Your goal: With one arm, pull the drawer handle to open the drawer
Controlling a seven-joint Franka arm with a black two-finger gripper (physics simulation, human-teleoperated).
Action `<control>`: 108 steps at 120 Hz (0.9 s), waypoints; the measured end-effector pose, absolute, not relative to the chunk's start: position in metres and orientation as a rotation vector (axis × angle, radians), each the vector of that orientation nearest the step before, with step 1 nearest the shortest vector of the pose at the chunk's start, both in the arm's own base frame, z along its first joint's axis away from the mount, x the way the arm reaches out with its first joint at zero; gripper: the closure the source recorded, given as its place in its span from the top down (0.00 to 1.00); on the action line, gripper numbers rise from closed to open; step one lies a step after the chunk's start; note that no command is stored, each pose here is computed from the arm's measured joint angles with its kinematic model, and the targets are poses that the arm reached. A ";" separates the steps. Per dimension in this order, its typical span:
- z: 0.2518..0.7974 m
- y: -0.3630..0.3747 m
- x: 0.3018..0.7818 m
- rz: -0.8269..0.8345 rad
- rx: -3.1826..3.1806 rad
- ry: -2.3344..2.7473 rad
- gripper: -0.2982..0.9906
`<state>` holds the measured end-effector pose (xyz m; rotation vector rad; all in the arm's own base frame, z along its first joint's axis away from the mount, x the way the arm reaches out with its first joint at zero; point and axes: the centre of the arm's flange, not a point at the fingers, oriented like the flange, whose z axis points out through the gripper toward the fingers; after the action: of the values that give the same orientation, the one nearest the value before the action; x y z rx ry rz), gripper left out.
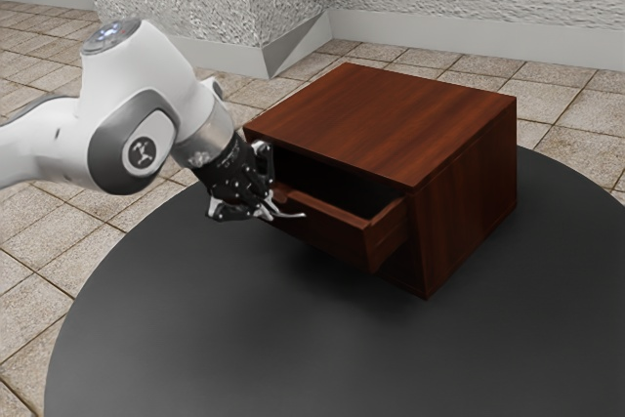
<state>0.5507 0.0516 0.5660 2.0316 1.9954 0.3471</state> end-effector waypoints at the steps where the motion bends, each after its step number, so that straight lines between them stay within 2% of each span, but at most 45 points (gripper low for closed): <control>1: 0.566 0.052 0.550 0.347 2.032 1.996 0.16; 108: 0.567 0.049 0.492 0.317 2.024 1.983 0.16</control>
<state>0.4924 0.0491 0.5671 2.0242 1.9833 0.3168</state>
